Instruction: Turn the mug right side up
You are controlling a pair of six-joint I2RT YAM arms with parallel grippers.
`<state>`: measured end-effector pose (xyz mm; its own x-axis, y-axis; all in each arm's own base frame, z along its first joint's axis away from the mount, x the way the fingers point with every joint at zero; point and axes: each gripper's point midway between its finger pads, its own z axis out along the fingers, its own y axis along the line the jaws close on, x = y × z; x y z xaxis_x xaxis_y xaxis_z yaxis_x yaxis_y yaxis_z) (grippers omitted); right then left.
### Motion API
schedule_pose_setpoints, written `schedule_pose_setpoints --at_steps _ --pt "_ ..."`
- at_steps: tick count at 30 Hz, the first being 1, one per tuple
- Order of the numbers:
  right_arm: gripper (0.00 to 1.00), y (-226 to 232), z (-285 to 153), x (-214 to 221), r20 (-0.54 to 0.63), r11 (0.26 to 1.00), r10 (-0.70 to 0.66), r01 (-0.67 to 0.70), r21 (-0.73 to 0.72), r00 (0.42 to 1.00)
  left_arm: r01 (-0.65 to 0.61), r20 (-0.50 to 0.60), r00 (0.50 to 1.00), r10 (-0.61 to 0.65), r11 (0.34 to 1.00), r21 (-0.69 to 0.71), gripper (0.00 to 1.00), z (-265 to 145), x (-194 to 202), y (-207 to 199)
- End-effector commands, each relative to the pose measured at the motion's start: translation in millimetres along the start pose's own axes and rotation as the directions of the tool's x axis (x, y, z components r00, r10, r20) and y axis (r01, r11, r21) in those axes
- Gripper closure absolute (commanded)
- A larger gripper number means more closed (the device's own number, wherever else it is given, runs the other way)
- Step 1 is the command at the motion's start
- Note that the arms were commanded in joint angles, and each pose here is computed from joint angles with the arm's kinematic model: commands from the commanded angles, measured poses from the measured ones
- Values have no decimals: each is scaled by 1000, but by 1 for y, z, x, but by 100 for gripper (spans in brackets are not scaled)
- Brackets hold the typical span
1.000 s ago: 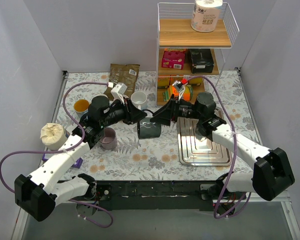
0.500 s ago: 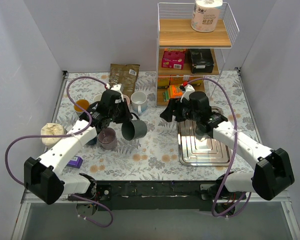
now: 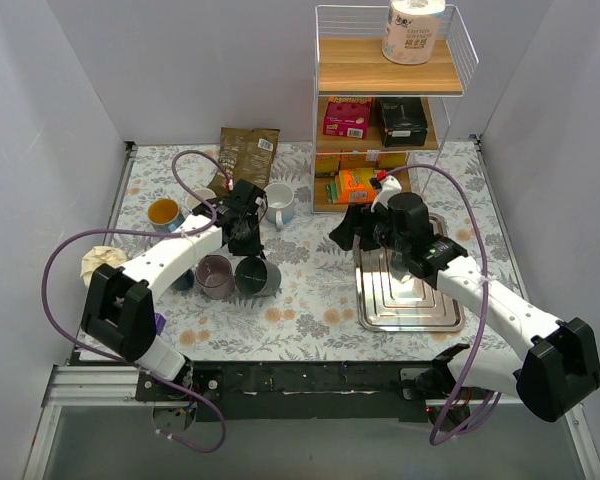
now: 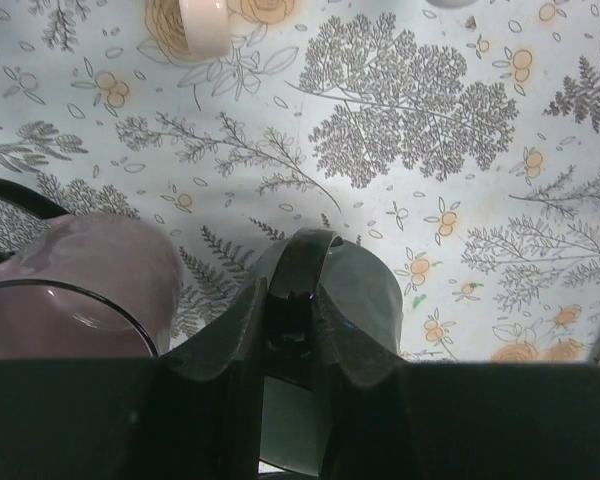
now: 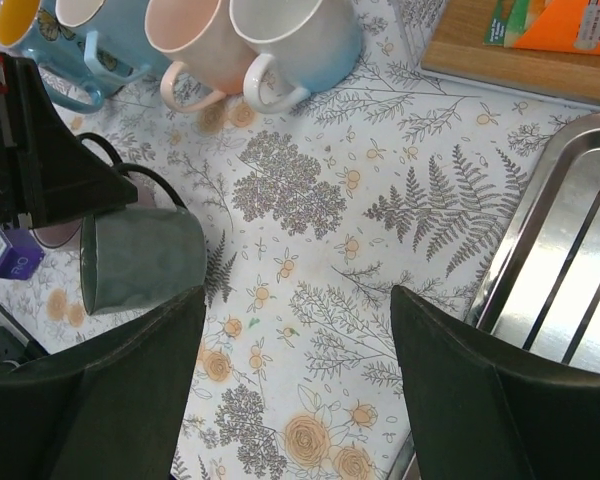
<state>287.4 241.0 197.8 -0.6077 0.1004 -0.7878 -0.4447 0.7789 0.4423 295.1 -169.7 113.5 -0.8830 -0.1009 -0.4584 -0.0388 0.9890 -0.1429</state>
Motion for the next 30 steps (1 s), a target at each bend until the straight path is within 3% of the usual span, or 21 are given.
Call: schedule_pose_setpoints --at_steps 1,17,25,30 --pt "19 2 -4 0 22 1000 4 -4 -14 1000 -18 52 998 20 998 -52 100 -11 -24 1" --pt "19 -1 -7 13 7 1000 15 -15 -21 1000 -80 -81 995 65 978 -194 100 32 -15 9" --pt "19 -2 -6 15 0 1000 21 -21 -16 1000 -82 -80 995 67 977 -197 72 43 -24 2" --pt "19 -8 -8 15 -10 999 22 -22 25 1000 -79 -62 996 66 969 -235 70 50 -34 3"
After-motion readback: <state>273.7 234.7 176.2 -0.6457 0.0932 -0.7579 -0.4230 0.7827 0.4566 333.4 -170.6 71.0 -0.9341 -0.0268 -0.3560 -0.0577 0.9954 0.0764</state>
